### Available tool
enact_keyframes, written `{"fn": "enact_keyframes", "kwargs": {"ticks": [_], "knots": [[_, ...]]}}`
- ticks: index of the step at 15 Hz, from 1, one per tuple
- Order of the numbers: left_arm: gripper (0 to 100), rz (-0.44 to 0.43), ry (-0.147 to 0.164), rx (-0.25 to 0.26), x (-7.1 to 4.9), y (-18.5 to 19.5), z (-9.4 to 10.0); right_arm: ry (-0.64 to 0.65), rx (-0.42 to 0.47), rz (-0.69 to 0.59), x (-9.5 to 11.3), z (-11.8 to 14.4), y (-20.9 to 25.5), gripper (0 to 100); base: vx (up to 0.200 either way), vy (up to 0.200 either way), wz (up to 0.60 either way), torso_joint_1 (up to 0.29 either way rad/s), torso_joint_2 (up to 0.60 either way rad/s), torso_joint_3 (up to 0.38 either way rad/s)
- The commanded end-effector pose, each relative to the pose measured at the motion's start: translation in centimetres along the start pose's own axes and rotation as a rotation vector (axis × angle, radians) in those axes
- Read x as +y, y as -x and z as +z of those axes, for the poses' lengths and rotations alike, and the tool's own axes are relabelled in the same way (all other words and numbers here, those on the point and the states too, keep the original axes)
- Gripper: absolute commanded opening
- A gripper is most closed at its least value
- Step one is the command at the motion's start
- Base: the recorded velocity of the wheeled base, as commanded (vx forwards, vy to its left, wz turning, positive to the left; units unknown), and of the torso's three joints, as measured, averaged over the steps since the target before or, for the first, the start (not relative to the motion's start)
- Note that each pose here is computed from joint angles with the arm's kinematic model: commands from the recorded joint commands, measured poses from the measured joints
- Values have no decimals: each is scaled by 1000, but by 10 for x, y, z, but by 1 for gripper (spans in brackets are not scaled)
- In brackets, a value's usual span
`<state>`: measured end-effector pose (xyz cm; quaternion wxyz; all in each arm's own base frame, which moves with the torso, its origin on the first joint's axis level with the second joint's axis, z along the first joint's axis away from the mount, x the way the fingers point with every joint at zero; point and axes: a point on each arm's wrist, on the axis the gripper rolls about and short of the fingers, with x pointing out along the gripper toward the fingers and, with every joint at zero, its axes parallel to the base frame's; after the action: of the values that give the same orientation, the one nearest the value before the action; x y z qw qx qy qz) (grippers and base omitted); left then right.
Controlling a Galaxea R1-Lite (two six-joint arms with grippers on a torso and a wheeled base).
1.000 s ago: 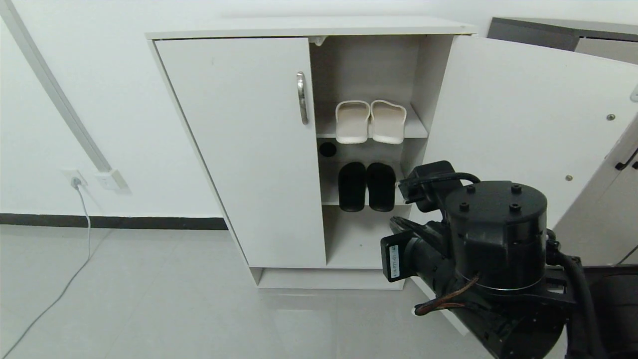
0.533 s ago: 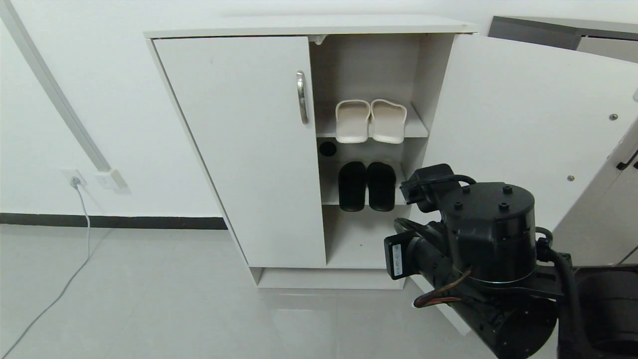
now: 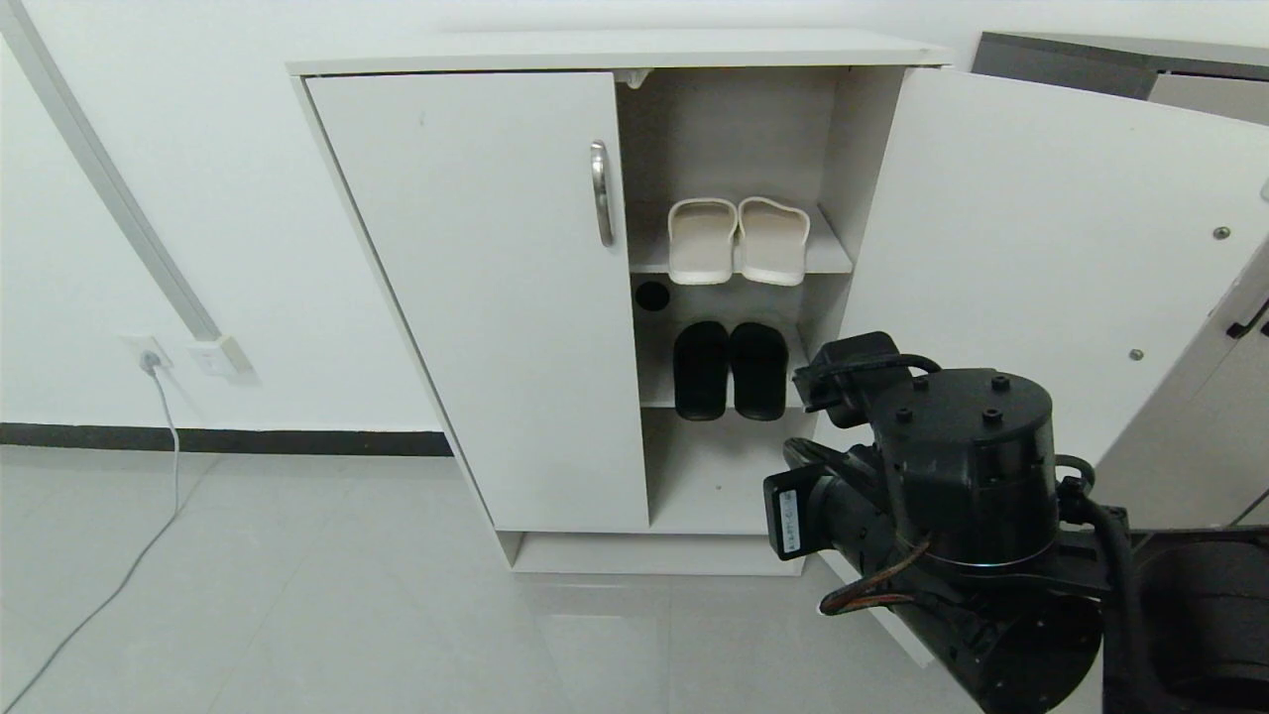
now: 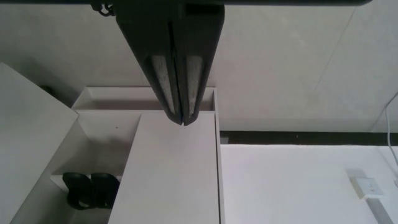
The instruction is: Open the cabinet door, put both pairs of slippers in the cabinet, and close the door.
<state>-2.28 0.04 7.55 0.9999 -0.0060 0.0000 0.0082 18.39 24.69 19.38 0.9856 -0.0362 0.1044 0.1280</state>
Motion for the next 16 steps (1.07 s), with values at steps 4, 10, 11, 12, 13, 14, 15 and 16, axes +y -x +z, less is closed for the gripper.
{"fn": "enact_keyframes", "kwargs": {"ticks": [4, 10, 11, 12, 13, 14, 15, 16], "knots": [[0, 0, 0, 0, 0, 0, 0, 7, 6, 0, 0, -2, 0, 0, 0, 0, 0, 1, -49, -53], [0, 0, 0, 0, 0, 0, 0, 6, 7, -6, -1, -2, -1, 0, 0, 0, 0, 28, -386, -351], [0, 0, 0, 0, 0, 0, 0, 8, 9, -8, -2, -3, -1, 0, 0, 0, 0, 100, -476, -359], [0, 0, 0, 0, 0, 0, 0, 8, 9, -8, -2, -3, -1, 0, 0, 0, 0, 115, -466, -349], [0, 0, 0, 0, 0, 0, 0, 9, 10, -8, -2, -3, -1, 0, 0, 0, 0, 110, -461, -359], [0, 0, 0, 0, 0, 0, 0, 8, 9, -8, -2, -3, -1, 0, 0, 0, 0, 119, -466, -344], [0, 0, 0, 0, 0, 0, 0, 8, 10, -10, -2, -3, -1, 0, 0, 0, 0, 144, -461, -325], [0, 0, 0, 0, 0, 0, 0, 10, 11, -8, -2, -4, -1, 0, 0, 0, 0, 139, -466, -325]]}}
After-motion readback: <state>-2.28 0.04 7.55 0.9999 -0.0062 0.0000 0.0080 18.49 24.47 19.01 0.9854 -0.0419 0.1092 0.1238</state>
